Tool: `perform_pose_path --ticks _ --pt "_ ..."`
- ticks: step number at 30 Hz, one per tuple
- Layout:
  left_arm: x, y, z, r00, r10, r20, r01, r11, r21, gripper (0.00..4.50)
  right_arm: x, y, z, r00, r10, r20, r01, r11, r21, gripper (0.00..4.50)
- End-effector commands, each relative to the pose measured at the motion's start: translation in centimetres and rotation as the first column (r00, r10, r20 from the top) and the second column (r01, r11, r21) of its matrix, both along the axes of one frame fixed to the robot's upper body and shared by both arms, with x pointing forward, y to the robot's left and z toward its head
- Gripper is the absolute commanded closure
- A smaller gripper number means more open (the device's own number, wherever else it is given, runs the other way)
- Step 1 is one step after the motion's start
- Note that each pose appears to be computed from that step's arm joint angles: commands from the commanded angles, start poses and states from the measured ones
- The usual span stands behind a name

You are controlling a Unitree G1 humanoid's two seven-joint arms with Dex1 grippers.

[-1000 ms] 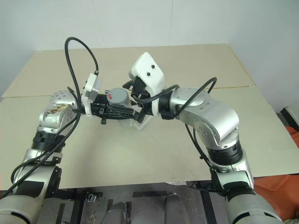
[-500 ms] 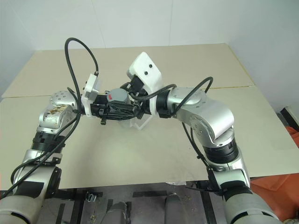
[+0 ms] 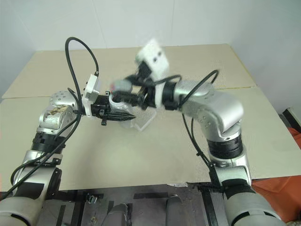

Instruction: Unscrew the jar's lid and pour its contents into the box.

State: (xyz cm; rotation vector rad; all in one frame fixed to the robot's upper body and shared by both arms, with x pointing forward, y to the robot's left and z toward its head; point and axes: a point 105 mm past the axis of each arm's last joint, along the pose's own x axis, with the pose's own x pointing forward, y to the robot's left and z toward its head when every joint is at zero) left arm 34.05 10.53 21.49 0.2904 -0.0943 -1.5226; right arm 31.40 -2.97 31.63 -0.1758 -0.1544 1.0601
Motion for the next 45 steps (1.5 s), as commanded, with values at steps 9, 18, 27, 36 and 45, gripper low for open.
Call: perform_pose_path --ticks 9,18,27,36,45 --pt "1.5 2.9 3.3 0.976 0.185 0.12 -0.178 0.982 -0.061 2.59 1.4 -8.3 -4.1 0.944 -0.33 -0.029 0.329 0.944 -0.033 1.74" --pt "3.3 5.0 4.5 0.852 0.499 0.157 -0.484 0.866 -0.127 2.59 1.3 -10.0 -14.5 0.844 -0.515 -0.149 0.483 0.851 -0.205 1.74" --pt "4.4 5.4 2.9 0.707 0.675 0.213 -0.668 0.735 -0.113 2.59 -0.1 -10.8 -16.0 0.854 -0.493 -0.164 0.444 0.857 -0.263 0.04" --pt "7.2 3.7 3.9 0.327 0.579 0.747 -0.747 0.643 -0.172 2.59 -2.9 -8.5 -10.8 0.952 -0.265 -0.155 0.233 0.953 -0.195 0.04" --pt "9.7 -2.3 4.3 -0.445 -0.24 0.863 -0.591 0.803 -0.081 2.59 -3.4 -7.6 -9.0 0.978 -0.146 -0.152 0.11 0.969 -0.221 0.04"
